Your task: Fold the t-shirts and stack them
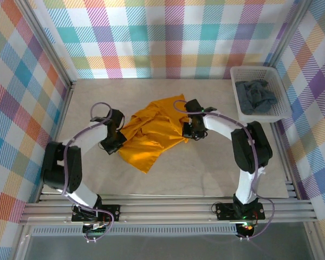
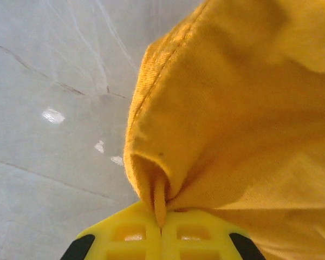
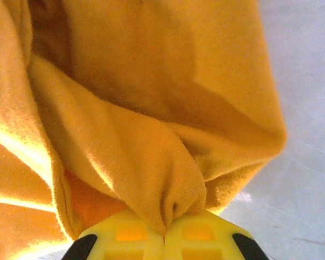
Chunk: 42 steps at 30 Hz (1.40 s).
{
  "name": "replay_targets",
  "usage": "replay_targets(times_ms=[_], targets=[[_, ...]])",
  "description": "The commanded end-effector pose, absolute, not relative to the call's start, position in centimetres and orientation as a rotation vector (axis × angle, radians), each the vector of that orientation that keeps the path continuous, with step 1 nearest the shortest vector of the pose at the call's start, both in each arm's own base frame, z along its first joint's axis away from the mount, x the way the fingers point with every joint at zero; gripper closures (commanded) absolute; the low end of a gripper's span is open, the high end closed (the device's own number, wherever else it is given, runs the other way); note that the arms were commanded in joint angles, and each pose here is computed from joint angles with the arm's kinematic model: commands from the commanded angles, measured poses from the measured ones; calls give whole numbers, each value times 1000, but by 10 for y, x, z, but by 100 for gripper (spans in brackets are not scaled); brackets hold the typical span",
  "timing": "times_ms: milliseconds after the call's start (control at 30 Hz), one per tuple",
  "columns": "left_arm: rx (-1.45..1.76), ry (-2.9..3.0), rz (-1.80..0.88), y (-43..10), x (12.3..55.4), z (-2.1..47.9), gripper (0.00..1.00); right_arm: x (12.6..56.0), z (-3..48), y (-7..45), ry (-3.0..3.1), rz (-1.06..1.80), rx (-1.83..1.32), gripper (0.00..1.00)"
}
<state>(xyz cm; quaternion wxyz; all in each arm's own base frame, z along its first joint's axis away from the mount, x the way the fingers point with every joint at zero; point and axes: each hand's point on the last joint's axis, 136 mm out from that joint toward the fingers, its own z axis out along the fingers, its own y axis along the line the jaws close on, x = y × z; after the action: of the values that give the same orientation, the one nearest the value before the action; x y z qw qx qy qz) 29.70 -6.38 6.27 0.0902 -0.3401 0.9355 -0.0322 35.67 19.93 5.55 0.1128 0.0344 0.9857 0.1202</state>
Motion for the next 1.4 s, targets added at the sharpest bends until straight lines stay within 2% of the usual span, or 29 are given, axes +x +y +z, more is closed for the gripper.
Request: replay_targets(times_ms=[0, 233, 400, 567, 633, 700, 800, 867, 1033, 1233, 1367], targets=[[-984, 2711, -116, -52, 299, 90, 100, 377, 116, 165, 2734, 343, 221, 100], [-921, 2499, -302, -58, 336, 159, 100, 419, 221, 135, 2506, 413, 219, 100], [-902, 2333, -342, -49, 355, 218, 100, 441, 286, 124, 2360, 430, 179, 100], [-928, 2243, -408, -48, 352, 243, 100, 440, 317, 118, 2292, 398, 161, 100], [-955, 2262, -431, -51, 348, 232, 100, 442, 306, 120, 2313, 407, 156, 100], [-991, 2291, -424, -52, 346, 215, 100, 448, 284, 129, 2360, 438, 130, 91], [-1053, 2303, -386, -45, 343, 199, 100, 460, 240, 144, 2484, 519, 122, 60], [-1099, 2281, -383, -38, 342, 198, 100, 461, 213, 151, 2576, 579, 165, 49], [-1136, 2266, -363, -30, 337, 205, 100, 426, 180, 150, 2629, 598, 303, 43], [-1189, 2252, -435, -37, 333, 205, 100, 350, 120, 173, 2733, 651, 317, 55], [-1189, 2240, -480, -41, 337, 213, 100, 335, 94, 212, 2765, 711, 216, 50]])
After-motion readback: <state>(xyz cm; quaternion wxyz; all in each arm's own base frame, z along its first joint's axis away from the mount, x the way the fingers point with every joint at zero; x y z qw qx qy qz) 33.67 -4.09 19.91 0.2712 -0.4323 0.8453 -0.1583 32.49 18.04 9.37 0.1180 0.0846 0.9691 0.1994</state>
